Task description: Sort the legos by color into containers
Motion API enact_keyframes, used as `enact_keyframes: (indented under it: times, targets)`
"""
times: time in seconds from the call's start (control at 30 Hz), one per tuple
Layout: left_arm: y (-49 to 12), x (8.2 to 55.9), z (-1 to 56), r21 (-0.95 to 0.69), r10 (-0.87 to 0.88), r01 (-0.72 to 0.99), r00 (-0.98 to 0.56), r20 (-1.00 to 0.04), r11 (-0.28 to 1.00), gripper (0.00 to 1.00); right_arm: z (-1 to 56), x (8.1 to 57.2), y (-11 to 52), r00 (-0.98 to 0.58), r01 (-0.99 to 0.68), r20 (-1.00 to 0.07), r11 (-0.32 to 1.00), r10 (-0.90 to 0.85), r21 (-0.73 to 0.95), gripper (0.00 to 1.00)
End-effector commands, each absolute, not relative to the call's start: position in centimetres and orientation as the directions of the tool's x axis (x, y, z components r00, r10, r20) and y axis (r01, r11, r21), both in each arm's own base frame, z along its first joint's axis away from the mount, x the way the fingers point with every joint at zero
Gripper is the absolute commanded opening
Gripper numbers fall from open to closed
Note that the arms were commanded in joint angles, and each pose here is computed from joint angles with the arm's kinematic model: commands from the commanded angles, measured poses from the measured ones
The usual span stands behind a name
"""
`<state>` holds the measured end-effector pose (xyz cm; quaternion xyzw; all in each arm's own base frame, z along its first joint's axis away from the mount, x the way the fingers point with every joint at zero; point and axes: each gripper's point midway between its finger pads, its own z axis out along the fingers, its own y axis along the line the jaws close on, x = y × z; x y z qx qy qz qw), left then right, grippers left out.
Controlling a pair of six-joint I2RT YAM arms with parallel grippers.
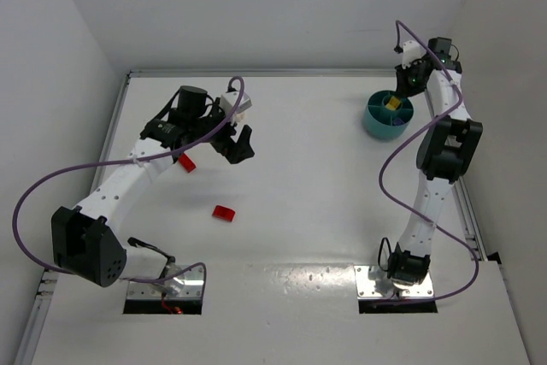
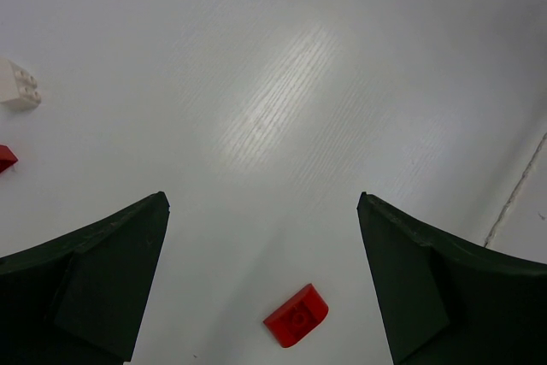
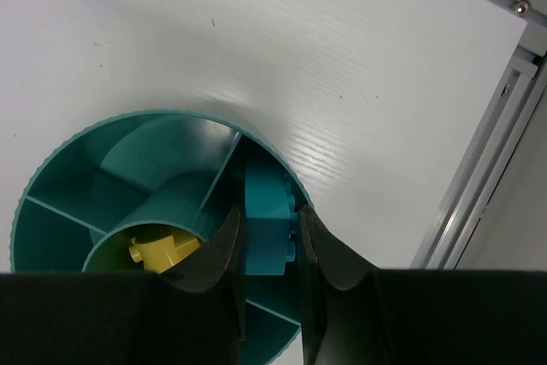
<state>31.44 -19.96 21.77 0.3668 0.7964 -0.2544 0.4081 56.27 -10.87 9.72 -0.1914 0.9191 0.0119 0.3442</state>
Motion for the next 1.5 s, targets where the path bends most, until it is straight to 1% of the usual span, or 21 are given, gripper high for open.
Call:
enact_keyframes:
  times: [0.0, 0.23, 0.43, 0.6, 0.7, 0.9, 0.93, 1.1, 1.2, 1.23, 1.27, 1.37, 1.4, 1.47]
  targets:
    - [-20.6, 31.4, 23.1, -0.096, 0.356, 0.806, -0.360, -0.862, 0.584, 0.99, 13.9, 57.4, -9.9, -0.566, -0.427, -0.714, 0.888, -0.411, -0.173, 0.00]
    - [-20.6, 31.4, 23.1, -0.096, 0.356, 0.806, -0.360, -0.862, 0.584, 0.99, 14.9, 57.4, -9.2, -0.496, -0.490, -0.746, 0.852, -0.445, -0.183, 0.00]
    - [-20.7, 31.3, 23.1, -0.100, 0.355, 0.810, -0.359, -0.863, 0.577, 0.99, 15.2, 56.9, -8.4, -0.449, -0.559, -0.744, 0.805, -0.494, -0.197, 0.00]
    - [-20.7, 31.3, 23.1, -0.100, 0.355, 0.810, -0.359, -0.863, 0.577, 0.99, 15.3, 56.7, -7.8, -0.443, -0.593, -0.745, 0.786, -0.498, -0.172, 0.00]
    - [-20.7, 31.3, 23.1, -0.100, 0.355, 0.810, -0.359, -0.863, 0.577, 0.99, 13.9, 56.4, -7.7, -0.476, -0.605, -0.727, 0.784, -0.495, -0.137, 0.00]
    - [-20.7, 31.3, 23.1, -0.092, 0.360, 0.814, -0.352, -0.864, 0.574, 0.99, 12.9, 55.9, -7.3, -0.491, -0.617, -0.709, 0.777, -0.505, -0.126, 0.00]
    - [-20.7, 31.3, 23.1, -0.092, 0.360, 0.814, -0.352, -0.864, 0.574, 0.99, 12.3, 55.9, -7.5, -0.504, -0.613, -0.700, 0.780, -0.507, -0.124, 0.05]
    - [-20.7, 31.3, 23.1, -0.092, 0.360, 0.814, -0.352, -0.864, 0.574, 0.99, 11.9, 56.2, -8.4, -0.511, -0.589, -0.683, 0.791, -0.522, -0.165, 0.20]
    - [-20.6, 31.5, 22.8, -0.093, 0.365, 0.809, -0.360, -0.859, 0.581, 0.99, 12.9, 56.4, -8.8, -0.503, -0.561, -0.690, 0.804, -0.520, -0.196, 0.28]
    - [-20.4, 31.7, 22.7, -0.085, 0.368, 0.801, -0.362, -0.856, 0.593, 0.99, 13.5, 56.3, -8.7, -0.507, -0.547, -0.700, 0.815, -0.503, -0.190, 0.30]
    - [-20.3, 32.0, 22.8, -0.091, 0.355, 0.789, -0.372, -0.857, 0.608, 0.99, 14.5, 56.6, -9.0, -0.496, -0.525, -0.710, 0.824, -0.500, -0.213, 0.34]
    - [-19.5, 33.0, 22.5, -0.076, 0.349, 0.740, -0.403, -0.846, 0.669, 0.99, 15.7, 56.7, -9.1, -0.500, -0.487, -0.728, 0.847, -0.468, -0.210, 0.40]
    - [-19.3, 33.3, 22.6, -0.079, 0.334, 0.719, -0.414, -0.847, 0.691, 0.99, 16.9, 56.7, -9.6, -0.484, -0.466, -0.744, 0.856, -0.460, -0.226, 0.44]
    - [-18.8, 34.2, 22.1, -0.065, 0.334, 0.685, -0.434, -0.837, 0.726, 0.99, 18.2, 56.7, -9.3, -0.469, -0.443, -0.771, 0.870, -0.431, -0.216, 0.49]
